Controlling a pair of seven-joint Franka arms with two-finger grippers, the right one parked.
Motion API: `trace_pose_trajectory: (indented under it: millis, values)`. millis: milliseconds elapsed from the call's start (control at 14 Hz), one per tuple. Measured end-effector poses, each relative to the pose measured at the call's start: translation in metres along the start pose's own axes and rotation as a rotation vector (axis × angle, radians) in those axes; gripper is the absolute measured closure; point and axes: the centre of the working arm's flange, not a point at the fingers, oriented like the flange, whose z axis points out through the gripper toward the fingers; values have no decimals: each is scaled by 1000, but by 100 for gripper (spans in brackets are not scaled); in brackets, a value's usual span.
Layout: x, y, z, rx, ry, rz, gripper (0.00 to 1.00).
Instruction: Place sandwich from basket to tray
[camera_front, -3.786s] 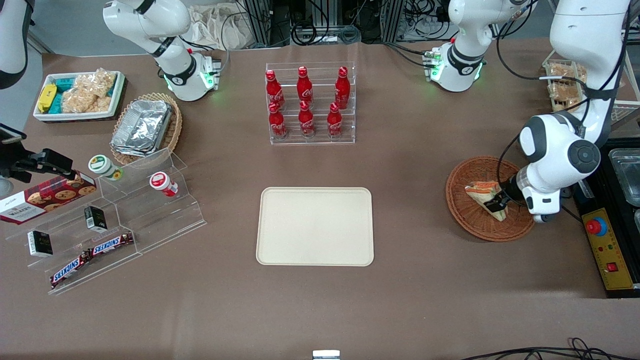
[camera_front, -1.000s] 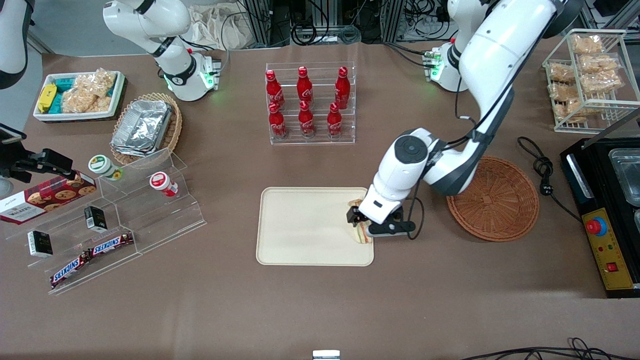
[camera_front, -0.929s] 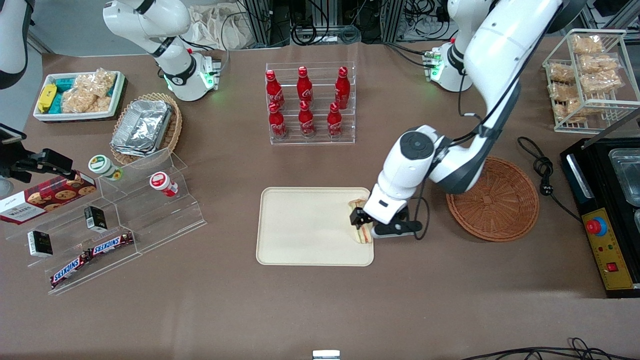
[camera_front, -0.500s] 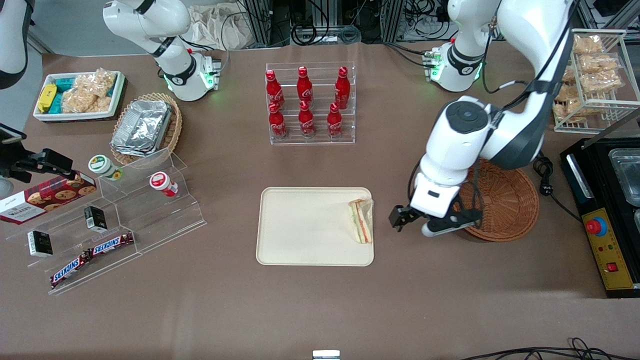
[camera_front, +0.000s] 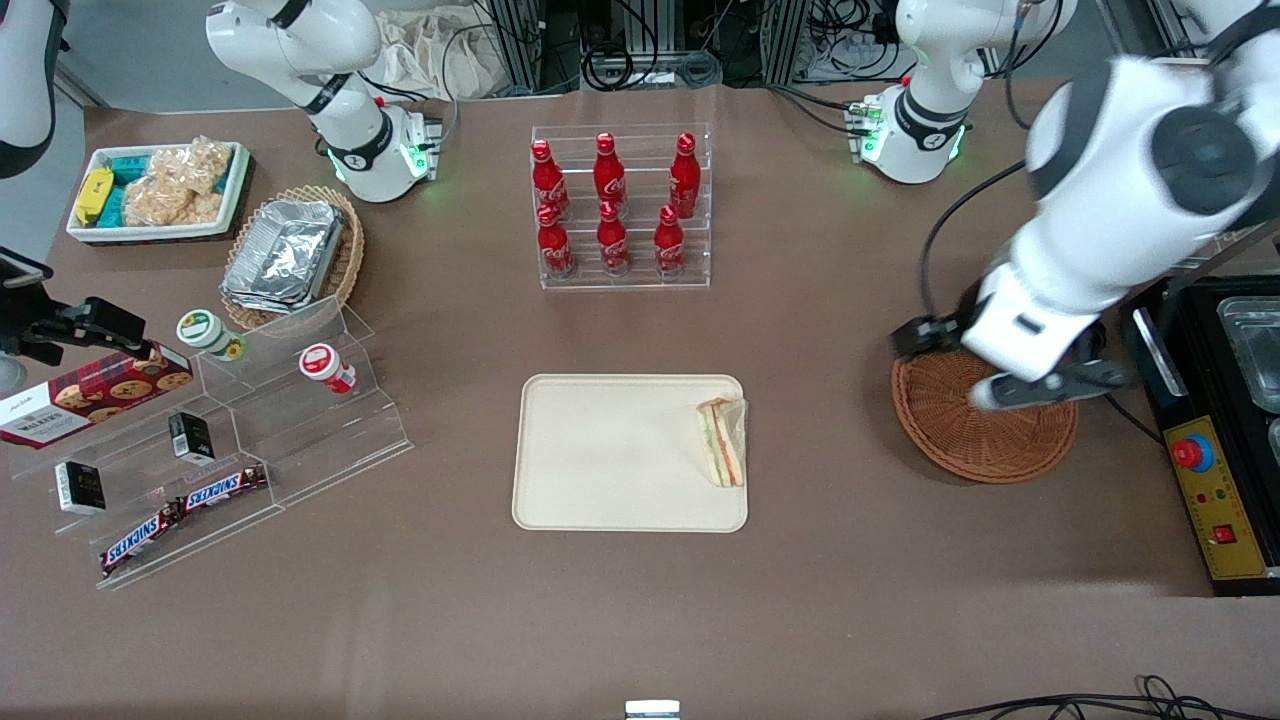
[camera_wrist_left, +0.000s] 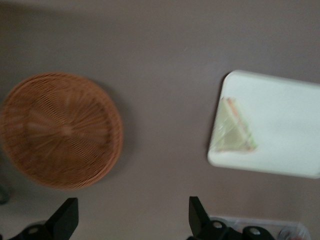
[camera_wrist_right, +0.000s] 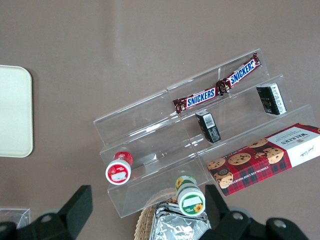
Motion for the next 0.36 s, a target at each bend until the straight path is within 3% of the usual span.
trace_pose_trajectory:
  millis: [143, 357]
  values:
    - [-19, -48, -35, 25, -38, 44, 1]
    - [-43, -73, -68, 27, -17, 59, 1]
